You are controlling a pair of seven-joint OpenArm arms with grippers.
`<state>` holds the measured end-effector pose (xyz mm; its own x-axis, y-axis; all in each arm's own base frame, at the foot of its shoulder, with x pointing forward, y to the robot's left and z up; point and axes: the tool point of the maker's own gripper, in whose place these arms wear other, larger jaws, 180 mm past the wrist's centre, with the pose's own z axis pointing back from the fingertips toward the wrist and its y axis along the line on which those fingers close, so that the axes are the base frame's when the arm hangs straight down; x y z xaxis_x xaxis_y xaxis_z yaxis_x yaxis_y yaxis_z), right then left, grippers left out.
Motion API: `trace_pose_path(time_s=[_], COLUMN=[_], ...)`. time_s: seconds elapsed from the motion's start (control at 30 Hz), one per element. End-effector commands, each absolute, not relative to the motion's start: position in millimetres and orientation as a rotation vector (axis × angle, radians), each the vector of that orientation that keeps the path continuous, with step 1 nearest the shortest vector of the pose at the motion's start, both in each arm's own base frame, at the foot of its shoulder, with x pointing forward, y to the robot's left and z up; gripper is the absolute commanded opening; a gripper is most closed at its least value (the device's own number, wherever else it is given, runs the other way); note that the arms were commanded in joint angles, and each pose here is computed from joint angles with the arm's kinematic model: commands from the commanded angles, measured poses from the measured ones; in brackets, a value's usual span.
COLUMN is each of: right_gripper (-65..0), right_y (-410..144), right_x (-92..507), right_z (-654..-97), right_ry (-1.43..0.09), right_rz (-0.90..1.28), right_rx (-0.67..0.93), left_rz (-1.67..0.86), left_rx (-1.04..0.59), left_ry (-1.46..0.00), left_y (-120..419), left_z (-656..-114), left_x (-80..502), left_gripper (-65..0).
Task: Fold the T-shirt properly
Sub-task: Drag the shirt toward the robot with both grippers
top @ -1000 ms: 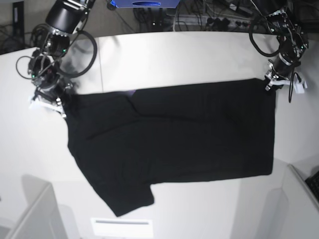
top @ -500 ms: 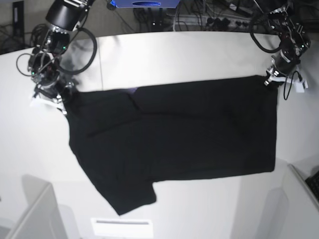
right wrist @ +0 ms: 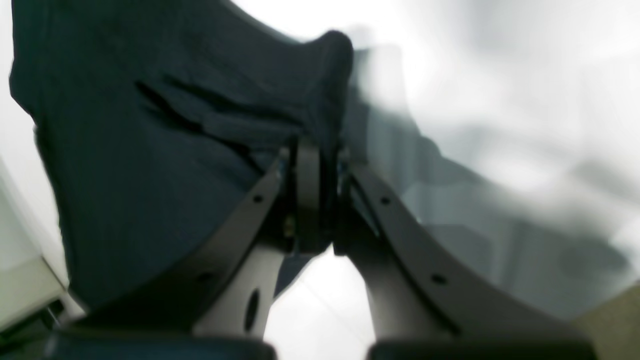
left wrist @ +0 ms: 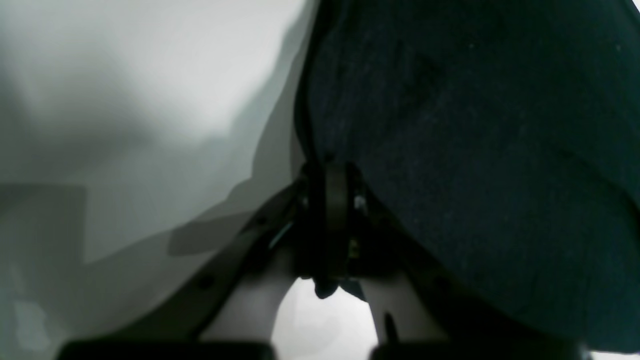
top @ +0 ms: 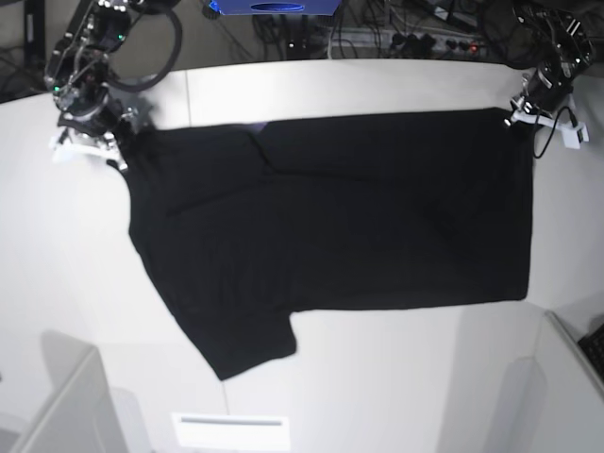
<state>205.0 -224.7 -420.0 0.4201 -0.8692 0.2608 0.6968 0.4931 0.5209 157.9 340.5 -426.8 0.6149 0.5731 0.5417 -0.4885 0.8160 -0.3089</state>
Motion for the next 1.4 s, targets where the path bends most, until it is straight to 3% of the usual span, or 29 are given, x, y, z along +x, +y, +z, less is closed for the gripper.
trace_pose_path(time_s=[0.0,0.77,1.3,1.37], right_gripper=[-65.0,-65.0,-65.0,-58.4], right_y=[-225,-220,-220,-220], right_x=[203,132,138,138], right_z=[-415,-415,-414,-414], right_ry=[-0.552,-0.461,-0.471,-0.471], right_rz=[-1.009,-1.002,-1.0,-0.999], right_rx=[0.377,0.334,0.34,0.342], left_rz=[0.605,0.523,0.555,0.579], left_rx=[-0.1,-0.038,-0.007,0.017], left_ry=[-0.618,-0.589,-0.573,-0.588], left_y=[346,348,359,370], left_z=[-430,-414,-413,-407], left_x=[143,116,99,95], left_gripper=[-65.0,-65.0,-65.0,-62.9])
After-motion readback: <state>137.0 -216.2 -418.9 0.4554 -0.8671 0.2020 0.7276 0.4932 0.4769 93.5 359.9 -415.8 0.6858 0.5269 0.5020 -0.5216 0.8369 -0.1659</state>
